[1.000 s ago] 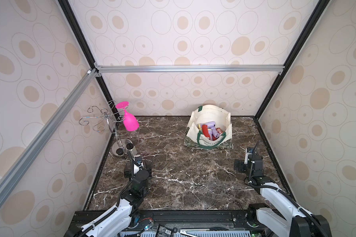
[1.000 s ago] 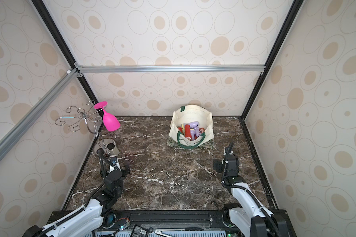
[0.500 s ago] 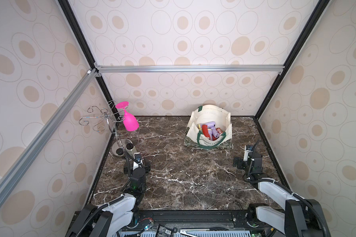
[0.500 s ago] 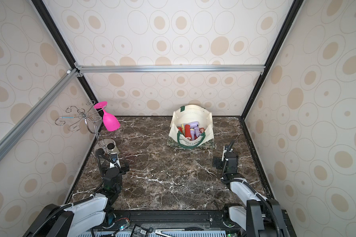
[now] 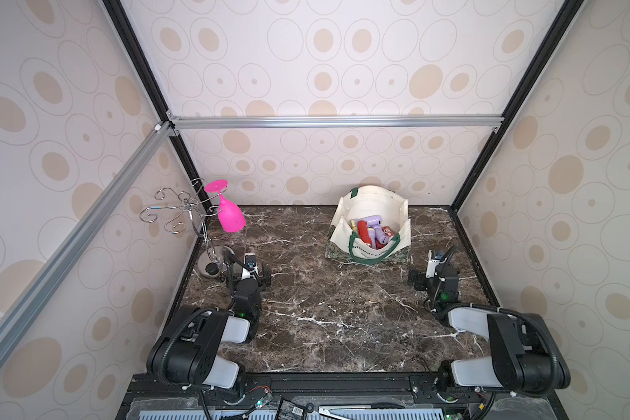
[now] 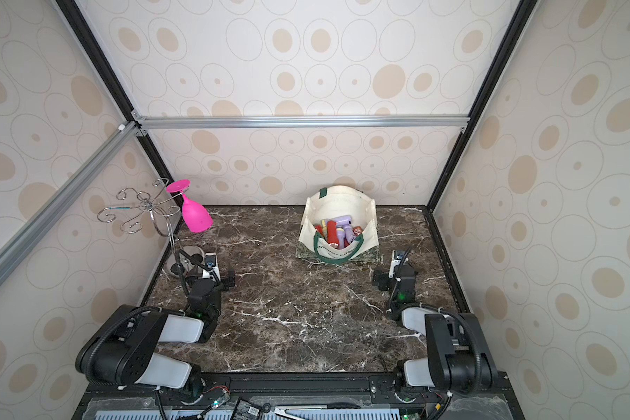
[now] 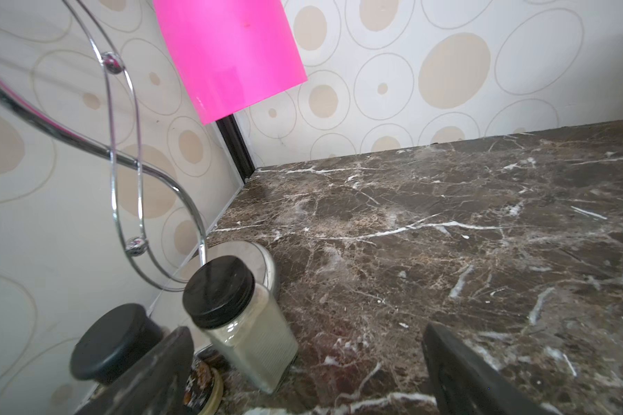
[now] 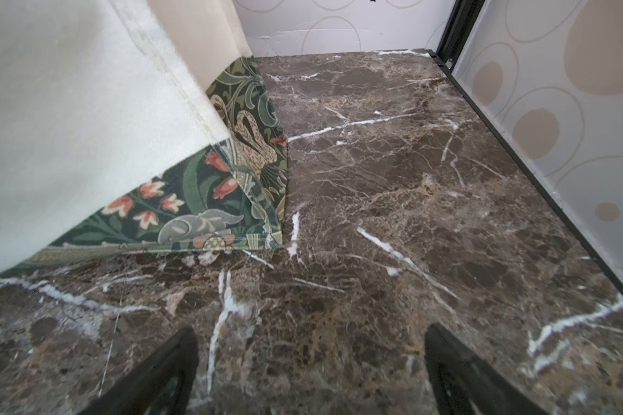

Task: Put the flashlights into the tote bags
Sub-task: Reset both arms

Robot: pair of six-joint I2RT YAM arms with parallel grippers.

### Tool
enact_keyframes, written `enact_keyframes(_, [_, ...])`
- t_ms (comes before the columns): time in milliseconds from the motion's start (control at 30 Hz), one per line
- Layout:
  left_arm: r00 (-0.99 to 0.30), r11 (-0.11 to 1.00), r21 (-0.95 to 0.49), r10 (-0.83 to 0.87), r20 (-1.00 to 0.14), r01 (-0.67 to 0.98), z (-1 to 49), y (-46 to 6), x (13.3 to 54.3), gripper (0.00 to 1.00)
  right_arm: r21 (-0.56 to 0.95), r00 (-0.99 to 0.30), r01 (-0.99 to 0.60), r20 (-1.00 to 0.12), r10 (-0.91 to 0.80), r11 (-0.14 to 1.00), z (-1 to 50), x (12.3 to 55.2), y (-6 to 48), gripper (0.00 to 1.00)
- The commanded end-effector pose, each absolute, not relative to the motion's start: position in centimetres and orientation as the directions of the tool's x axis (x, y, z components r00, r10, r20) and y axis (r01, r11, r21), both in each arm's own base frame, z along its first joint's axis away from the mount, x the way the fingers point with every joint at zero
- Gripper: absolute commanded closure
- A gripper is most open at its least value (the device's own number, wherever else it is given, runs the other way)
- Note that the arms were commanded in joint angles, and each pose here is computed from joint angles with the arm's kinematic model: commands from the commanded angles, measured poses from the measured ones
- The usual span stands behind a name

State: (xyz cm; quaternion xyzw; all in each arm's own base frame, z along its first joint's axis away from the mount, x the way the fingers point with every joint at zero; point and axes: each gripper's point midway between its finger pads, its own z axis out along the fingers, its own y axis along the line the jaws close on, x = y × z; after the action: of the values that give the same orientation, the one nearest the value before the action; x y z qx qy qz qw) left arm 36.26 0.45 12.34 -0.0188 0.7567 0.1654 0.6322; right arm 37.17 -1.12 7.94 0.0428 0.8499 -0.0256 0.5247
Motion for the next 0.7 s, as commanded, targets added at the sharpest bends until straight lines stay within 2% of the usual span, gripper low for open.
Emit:
enact_keyframes(0, [-0.129,0.950,0.195,0.168,-0.977,-0.244,14.2,0.8,37.4,0.00,-0.003,-0.349,0.086,-0.937,0.027,0.996,9.8,38.5,-1.1,0.00])
enact_keyframes(233, [-0.050,0.962,0.093,0.083,-0.995,-0.257,13.8,2.8,36.4,0.00,-0.020,-0.404,0.033,-0.915,-0.005,0.999,8.4,39.7,-0.1,0.00])
enact_keyframes(300, [-0.109,0.963,0.085,0.059,-0.992,-0.254,12.9,2.9,37.1,0.00,-0.036,-0.406,0.036,-0.914,-0.019,0.999,8.3,39.8,0.1,0.00])
enact_keyframes(667, [-0.081,0.964,0.082,0.063,-0.995,-0.255,13.3,3.1,36.9,0.00,-0.057,-0.413,0.053,-0.910,-0.030,0.997,8.3,39.8,0.0,0.00])
